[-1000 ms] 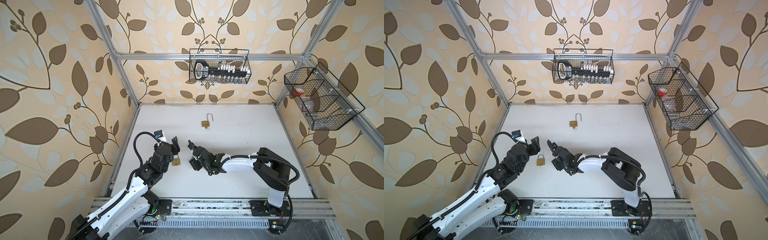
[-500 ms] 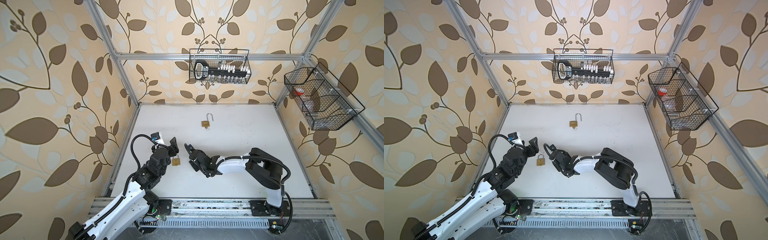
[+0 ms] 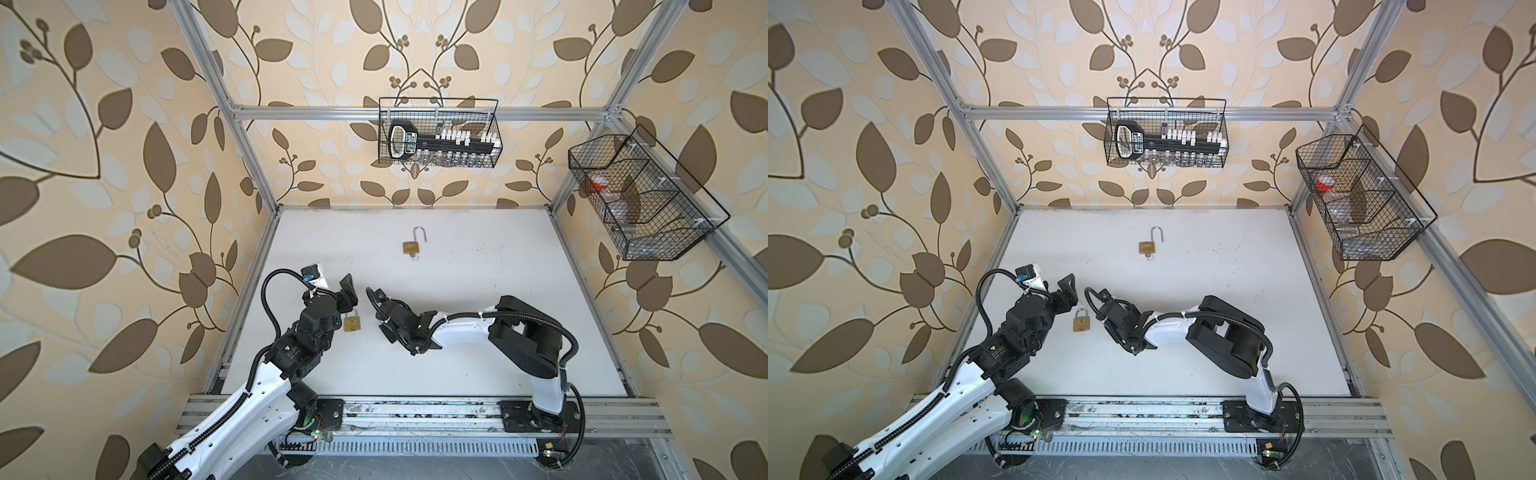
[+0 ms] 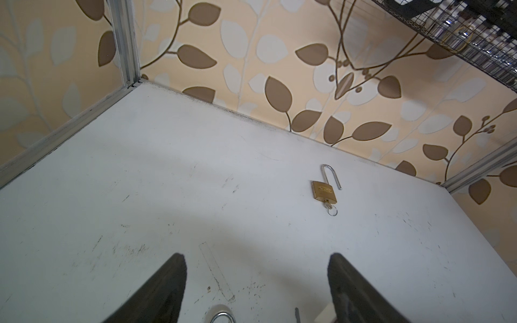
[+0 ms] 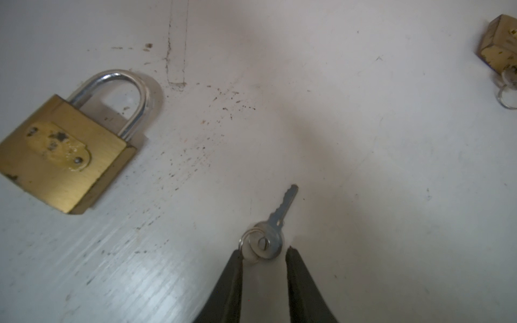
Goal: Unlock with the key
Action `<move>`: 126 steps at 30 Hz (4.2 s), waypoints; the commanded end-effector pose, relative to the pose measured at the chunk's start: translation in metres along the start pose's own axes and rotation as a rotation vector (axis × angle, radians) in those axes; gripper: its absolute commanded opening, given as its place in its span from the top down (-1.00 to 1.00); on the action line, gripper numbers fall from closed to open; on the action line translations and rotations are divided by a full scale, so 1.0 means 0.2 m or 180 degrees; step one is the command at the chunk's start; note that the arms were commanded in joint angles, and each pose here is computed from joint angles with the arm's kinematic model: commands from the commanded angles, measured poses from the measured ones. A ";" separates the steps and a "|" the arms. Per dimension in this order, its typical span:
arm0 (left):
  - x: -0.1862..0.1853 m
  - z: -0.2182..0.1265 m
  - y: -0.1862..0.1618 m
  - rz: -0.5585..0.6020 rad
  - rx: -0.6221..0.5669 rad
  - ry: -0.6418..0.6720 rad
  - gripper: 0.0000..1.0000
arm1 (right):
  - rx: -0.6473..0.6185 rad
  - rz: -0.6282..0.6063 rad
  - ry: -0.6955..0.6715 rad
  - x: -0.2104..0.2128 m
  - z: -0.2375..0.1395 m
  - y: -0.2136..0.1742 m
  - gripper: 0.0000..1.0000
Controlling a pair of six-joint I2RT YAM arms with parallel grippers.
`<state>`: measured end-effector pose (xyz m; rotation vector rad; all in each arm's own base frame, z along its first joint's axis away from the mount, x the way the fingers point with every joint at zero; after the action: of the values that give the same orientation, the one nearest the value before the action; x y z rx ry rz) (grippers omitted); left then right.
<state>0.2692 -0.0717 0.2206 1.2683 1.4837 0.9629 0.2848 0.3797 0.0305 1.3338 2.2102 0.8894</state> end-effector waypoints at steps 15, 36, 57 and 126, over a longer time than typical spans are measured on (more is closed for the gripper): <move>-0.03 0.03 -0.01 -0.0075 -0.0019 -0.0070 -0.65 | -0.0006 0.0137 0.0240 -0.04 0.00 0.03 0.89; -0.05 0.10 -0.08 -0.0139 0.0170 -0.0009 -0.65 | -0.0079 -0.0107 0.0297 -0.02 -0.04 0.07 0.01; -0.02 0.05 -0.03 -0.0220 0.0012 0.0013 -0.67 | 0.0180 0.0157 -0.0169 -0.12 0.11 0.01 0.32; -0.15 0.15 -0.12 -0.0118 0.0316 -0.0277 -0.71 | 0.0004 0.0563 0.0059 -0.24 -0.07 0.07 0.36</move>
<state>0.2874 -0.1018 0.1767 1.3975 1.5238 0.8220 0.3016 0.3408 0.0524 1.5286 2.1544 0.9720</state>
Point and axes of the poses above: each gripper's point midway between its finger pads, its own z axis out along the fingers, its own x axis along the line the jaws close on, y = z × x, the point moved 1 cm from there along -z, back along the fingers, and after that the axes turned 12 degrees about z, right-handed, at the moved point
